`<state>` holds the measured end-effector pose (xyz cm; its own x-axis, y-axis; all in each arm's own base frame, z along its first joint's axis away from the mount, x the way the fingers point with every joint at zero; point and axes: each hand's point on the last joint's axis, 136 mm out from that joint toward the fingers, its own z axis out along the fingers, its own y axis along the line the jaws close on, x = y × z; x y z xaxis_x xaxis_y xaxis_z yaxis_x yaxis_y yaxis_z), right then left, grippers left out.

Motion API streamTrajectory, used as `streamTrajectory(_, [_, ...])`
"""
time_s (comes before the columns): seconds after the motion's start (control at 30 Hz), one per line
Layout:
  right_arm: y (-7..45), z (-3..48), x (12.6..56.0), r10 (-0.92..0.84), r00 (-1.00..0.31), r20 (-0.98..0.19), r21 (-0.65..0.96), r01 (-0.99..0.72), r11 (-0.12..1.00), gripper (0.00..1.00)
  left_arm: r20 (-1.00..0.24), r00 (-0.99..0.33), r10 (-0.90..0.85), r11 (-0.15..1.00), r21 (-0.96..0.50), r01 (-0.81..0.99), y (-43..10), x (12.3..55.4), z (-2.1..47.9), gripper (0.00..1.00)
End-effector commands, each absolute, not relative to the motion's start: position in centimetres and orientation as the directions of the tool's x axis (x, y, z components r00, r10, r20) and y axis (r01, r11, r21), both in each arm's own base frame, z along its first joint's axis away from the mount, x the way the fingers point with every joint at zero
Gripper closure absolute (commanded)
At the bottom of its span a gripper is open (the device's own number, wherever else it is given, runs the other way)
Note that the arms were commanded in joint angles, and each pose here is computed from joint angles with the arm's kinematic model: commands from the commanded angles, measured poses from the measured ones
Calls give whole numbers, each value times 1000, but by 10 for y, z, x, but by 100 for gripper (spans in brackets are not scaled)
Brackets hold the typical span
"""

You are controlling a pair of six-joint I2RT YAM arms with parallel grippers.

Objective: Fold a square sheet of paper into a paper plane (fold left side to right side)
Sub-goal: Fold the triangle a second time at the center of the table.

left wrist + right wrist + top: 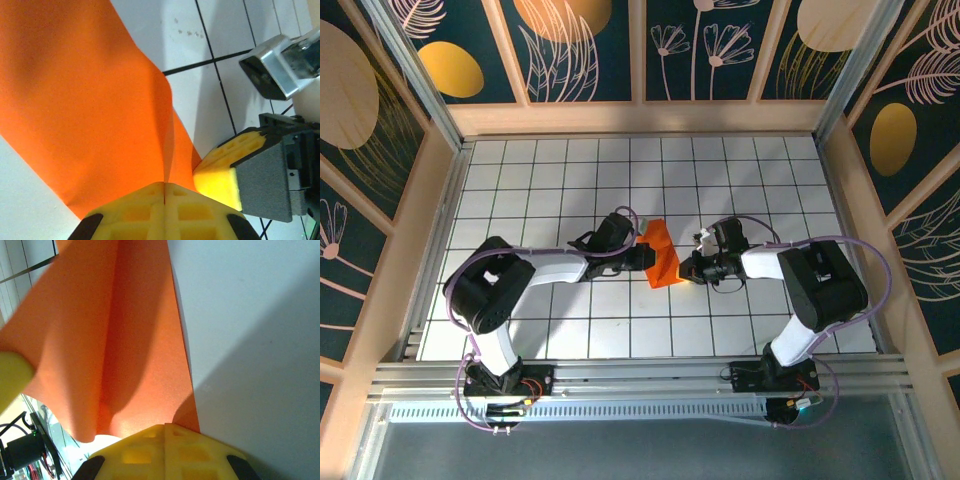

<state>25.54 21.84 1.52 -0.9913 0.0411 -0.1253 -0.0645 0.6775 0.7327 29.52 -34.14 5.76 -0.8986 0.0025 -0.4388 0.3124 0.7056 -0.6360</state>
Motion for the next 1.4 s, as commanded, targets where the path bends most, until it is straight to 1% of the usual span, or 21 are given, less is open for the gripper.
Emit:
streamTrajectory(0.0, [208, -8, 246, 43, -996, -72, 671, -17, 741, 100, -474, -880, 2, 727, -603, 327, -332, 300, 64, 100])
streamTrajectory(0.43, [208, -9, 247, 42, -997, -71, 669, -16, 743, 100, -450, -891, 61, 768, -548, 330, -326, 297, 43, 100])
streamTrajectory(0.83, [207, -10, 246, 41, -997, -68, 666, -15, 746, 100, -465, -882, 70, 790, -514, 333, -327, 308, 37, 100])
streamTrajectory(1.37, [208, -12, 247, 39, -997, -60, 664, -11, 747, 100, -451, -888, 88, 822, -470, 321, -320, 308, 23, 100])
